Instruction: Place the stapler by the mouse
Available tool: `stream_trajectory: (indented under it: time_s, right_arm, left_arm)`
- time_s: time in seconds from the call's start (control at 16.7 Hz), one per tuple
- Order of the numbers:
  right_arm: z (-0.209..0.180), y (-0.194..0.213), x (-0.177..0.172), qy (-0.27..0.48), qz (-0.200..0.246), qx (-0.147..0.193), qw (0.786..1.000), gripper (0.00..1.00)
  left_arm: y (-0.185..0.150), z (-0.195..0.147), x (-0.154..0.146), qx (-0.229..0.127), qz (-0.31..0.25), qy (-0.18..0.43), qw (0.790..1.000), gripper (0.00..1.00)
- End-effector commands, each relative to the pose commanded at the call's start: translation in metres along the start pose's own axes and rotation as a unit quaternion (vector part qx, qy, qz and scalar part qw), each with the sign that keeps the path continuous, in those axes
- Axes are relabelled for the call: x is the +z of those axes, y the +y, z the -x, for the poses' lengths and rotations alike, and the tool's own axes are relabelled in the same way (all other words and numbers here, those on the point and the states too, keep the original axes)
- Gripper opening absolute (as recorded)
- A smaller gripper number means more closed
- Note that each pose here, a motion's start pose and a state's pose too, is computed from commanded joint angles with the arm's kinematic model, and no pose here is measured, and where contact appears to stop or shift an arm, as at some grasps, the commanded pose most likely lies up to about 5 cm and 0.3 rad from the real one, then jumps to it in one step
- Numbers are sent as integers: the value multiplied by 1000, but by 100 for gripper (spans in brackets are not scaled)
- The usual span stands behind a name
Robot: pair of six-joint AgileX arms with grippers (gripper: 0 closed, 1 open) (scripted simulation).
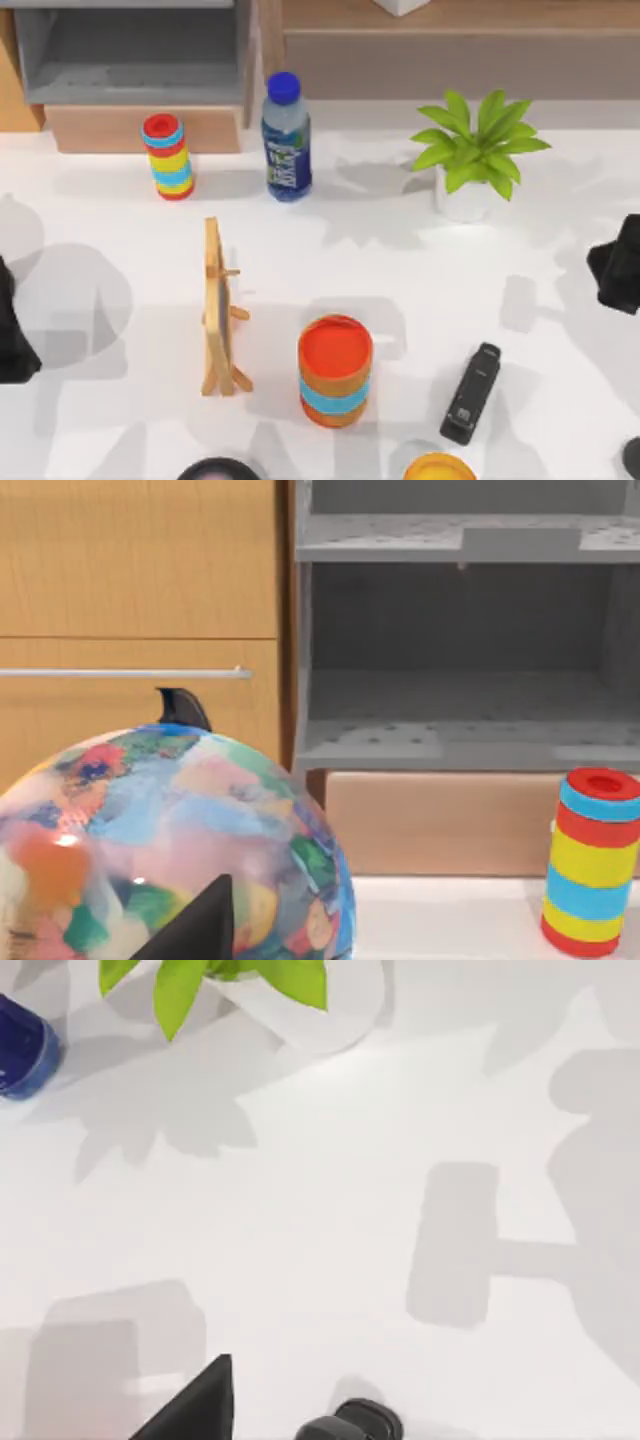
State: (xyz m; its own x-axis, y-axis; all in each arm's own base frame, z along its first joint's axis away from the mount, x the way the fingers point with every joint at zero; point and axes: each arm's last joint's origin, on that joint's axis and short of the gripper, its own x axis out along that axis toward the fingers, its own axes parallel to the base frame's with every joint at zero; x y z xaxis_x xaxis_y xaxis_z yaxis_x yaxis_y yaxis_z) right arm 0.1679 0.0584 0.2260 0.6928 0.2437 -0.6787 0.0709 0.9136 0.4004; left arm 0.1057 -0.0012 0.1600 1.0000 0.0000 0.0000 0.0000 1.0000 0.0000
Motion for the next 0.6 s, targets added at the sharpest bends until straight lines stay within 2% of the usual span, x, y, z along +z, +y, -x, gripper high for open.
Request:
stream_trajectory:
  time_s: [0.12,0.3,0.6]
  right_arm:
    - [-21,24,8,87,-35,-34,995,100]
    - [-61,58,8,195,-74,-106,972,100]
    - [-115,98,-13,290,-104,-221,925,100]
  left_arm:
    - [0,0,0,0,0,0,1000,100]
    - [0,0,0,0,0,0,1000,100]
    - [0,0,0,0,0,0,1000,100]
